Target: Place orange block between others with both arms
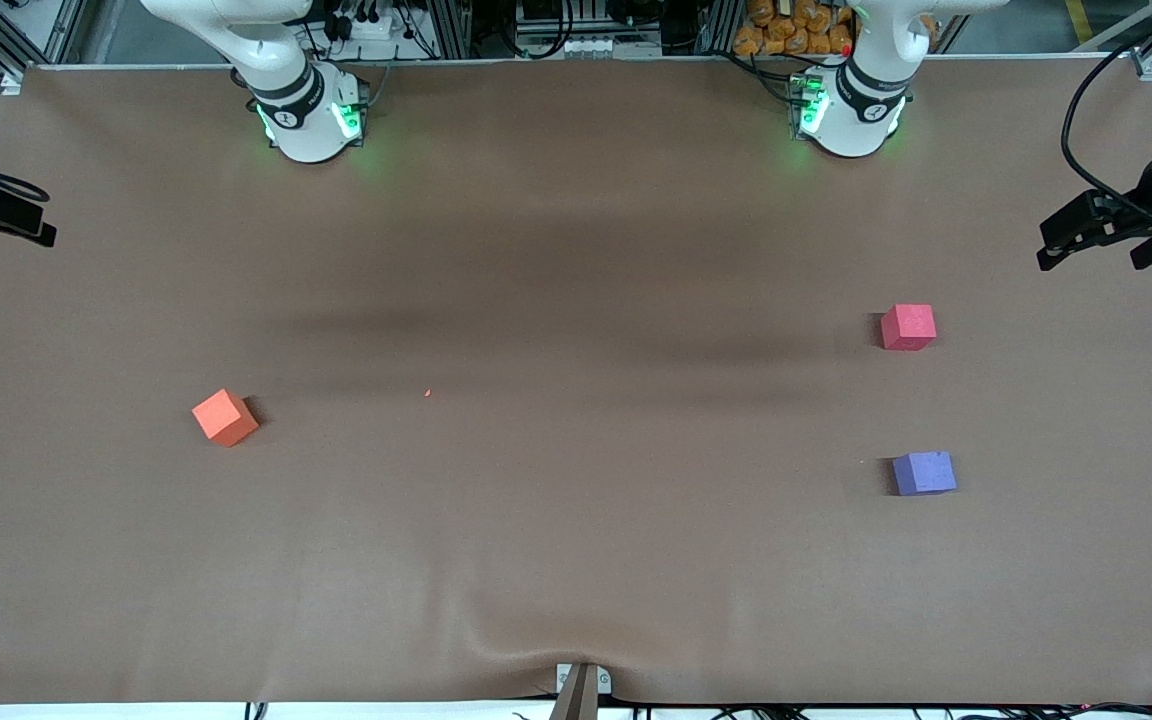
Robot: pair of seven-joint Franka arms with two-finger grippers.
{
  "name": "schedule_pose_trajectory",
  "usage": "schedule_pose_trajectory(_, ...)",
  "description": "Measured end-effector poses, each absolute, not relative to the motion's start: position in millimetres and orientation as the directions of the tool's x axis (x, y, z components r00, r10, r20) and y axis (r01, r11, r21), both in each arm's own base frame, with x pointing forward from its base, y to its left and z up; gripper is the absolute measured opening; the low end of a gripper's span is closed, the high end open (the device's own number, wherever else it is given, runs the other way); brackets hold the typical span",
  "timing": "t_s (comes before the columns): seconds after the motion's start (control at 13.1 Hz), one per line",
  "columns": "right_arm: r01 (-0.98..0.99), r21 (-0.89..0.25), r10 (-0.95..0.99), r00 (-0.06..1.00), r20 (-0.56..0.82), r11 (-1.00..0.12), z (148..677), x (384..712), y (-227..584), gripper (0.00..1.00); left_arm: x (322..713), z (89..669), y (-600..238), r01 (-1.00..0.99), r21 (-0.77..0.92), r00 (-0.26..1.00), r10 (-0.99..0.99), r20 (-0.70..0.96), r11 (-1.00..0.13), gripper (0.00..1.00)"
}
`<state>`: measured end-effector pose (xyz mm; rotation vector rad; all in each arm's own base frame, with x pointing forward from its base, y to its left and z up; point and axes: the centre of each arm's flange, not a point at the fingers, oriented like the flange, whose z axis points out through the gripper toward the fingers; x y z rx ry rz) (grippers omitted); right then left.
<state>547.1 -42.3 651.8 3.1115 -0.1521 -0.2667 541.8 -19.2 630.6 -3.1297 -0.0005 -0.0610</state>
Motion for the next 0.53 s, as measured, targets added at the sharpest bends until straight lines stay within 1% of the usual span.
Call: schedule_pose_trajectory(0.53,-0.096,0.023,-0.098,0.981,-0.169,-0.995,651.7,547.1,-42.3,1.00,542.0,632.0,-18.4,0.001,-0.012,0.999,0.000,0.037,-1.000,1.00)
